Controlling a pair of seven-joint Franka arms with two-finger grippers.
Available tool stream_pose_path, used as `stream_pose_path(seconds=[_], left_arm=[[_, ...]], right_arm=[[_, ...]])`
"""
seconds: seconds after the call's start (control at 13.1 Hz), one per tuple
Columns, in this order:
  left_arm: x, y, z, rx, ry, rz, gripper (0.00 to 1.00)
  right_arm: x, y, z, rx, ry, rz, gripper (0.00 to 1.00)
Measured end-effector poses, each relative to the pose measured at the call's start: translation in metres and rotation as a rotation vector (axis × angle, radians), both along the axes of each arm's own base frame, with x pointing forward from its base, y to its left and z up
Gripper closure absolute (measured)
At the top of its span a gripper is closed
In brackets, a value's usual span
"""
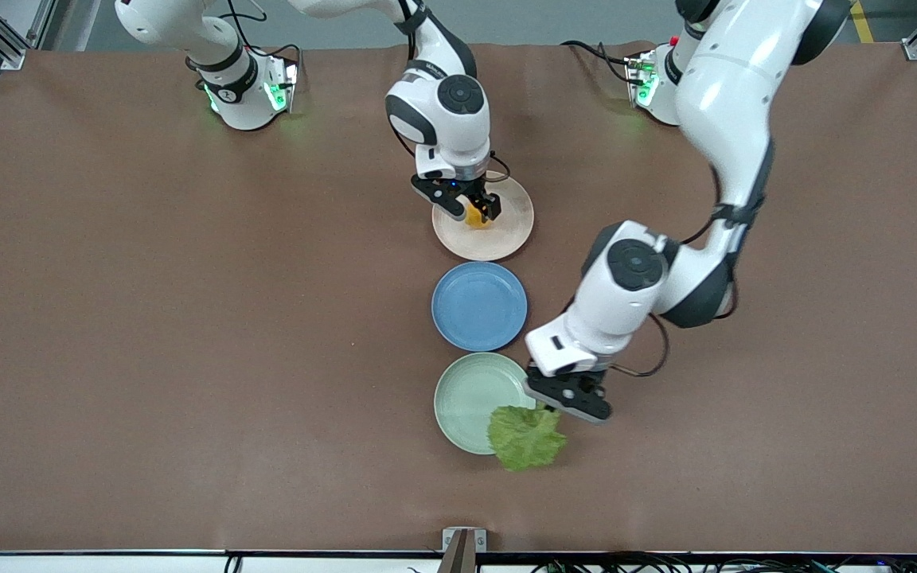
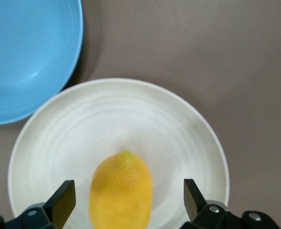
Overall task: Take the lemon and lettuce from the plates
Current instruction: 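Carry the lettuce off the plate while the right gripper grasps the lemon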
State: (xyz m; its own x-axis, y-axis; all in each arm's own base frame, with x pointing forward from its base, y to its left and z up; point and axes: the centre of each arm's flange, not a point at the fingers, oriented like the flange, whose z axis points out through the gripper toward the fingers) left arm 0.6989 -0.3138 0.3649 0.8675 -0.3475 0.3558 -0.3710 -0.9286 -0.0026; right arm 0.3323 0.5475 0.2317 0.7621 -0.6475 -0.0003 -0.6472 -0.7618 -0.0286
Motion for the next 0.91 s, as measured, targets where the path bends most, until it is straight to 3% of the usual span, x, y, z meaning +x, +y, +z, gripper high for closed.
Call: stream_pose_path(seconds=[0.23, 0.68, 0.84, 0.91], left_arm=[[0.006, 0.079, 0.023, 0.051, 0.076, 0.091, 0.96], [-0.021, 0.193, -0.056, 0.146, 0.287, 0.126, 0.96], [-0.031, 0.236, -0.082, 0.146, 0.330, 0.169, 0.96], [-0.038, 0.255, -0.097, 0.142, 0.345, 0.192, 0.96]], right_arm=[[-0.003, 0.014, -0.021, -0.014, -0.003, 0.002, 0.02], [-0.012, 0.025, -0.039, -0.002, -0.017, 0.024, 0.13], [-0.013, 0.027, -0.038, -0.005, -0.026, 0.040, 0.34], [-0.012, 0.027, -0.038, -0.005, -0.029, 0.039, 0.38]])
